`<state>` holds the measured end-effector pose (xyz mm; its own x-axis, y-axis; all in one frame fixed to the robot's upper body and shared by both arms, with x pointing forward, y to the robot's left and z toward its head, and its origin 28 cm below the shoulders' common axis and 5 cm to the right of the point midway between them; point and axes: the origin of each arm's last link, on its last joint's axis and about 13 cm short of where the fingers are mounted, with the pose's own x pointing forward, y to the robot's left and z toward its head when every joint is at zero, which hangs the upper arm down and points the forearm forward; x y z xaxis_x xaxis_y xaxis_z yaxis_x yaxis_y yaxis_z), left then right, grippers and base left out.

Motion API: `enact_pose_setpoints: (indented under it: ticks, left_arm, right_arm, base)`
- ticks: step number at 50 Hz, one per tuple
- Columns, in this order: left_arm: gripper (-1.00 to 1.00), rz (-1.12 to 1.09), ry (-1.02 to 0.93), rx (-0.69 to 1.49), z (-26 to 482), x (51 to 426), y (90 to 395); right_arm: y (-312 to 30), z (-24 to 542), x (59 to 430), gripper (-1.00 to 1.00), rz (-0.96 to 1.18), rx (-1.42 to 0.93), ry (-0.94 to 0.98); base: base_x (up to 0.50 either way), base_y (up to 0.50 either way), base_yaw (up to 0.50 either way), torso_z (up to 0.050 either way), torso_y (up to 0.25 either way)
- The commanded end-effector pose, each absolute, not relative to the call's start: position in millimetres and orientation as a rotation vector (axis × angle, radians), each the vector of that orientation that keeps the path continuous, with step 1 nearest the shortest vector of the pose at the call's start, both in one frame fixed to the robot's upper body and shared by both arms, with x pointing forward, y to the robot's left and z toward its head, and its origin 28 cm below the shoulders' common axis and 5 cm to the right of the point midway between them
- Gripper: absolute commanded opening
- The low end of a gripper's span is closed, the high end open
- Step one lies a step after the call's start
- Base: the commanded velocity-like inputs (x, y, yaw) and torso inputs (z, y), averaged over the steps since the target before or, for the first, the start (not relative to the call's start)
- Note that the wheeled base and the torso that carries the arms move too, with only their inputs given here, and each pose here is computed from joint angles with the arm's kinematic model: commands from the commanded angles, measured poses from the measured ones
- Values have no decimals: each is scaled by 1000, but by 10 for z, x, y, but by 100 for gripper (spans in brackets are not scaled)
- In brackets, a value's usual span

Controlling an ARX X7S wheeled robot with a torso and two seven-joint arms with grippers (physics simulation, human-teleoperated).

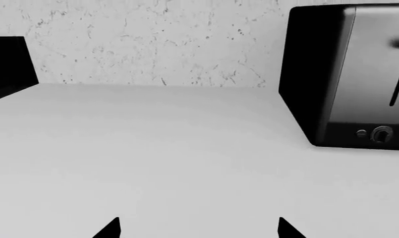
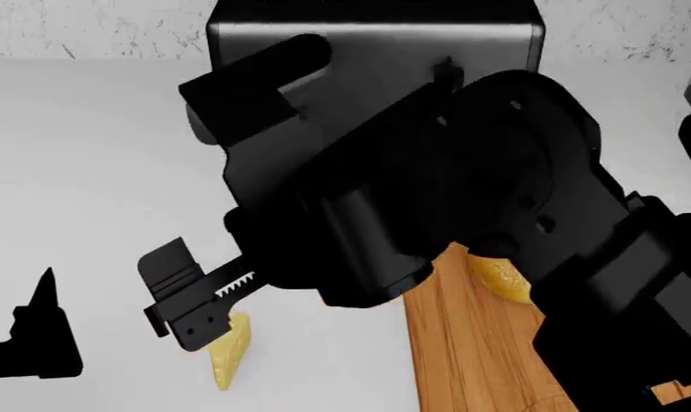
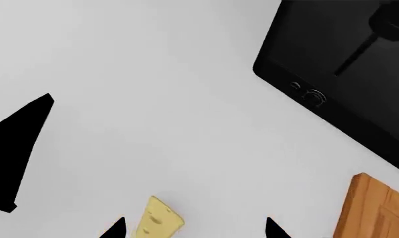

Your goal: Place the bread and cheese on the cutting board.

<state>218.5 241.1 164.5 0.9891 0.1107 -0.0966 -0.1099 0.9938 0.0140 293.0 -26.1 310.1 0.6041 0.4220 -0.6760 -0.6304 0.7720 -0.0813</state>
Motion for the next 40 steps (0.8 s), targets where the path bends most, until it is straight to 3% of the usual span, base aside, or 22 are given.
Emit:
enact_pose_setpoints:
  ticks: [1, 16, 40]
  left_arm:
    - [100, 87, 72, -7, 1683, 2131, 2387]
    - [100, 94, 66, -14, 1655, 2145, 2424]
    - [100, 86, 67, -19, 1675, 2126, 2408]
  right_arm:
    - [-46, 3028, 2875, 100, 663, -242, 713]
    - [30, 2817, 2746, 100, 683, -214, 794]
    - [55, 2495, 2859, 100, 652, -204, 861]
  base:
    - [0, 0, 0, 0, 0]
    - [0, 0, 0, 0, 0]
    - [0, 0, 0, 0, 0]
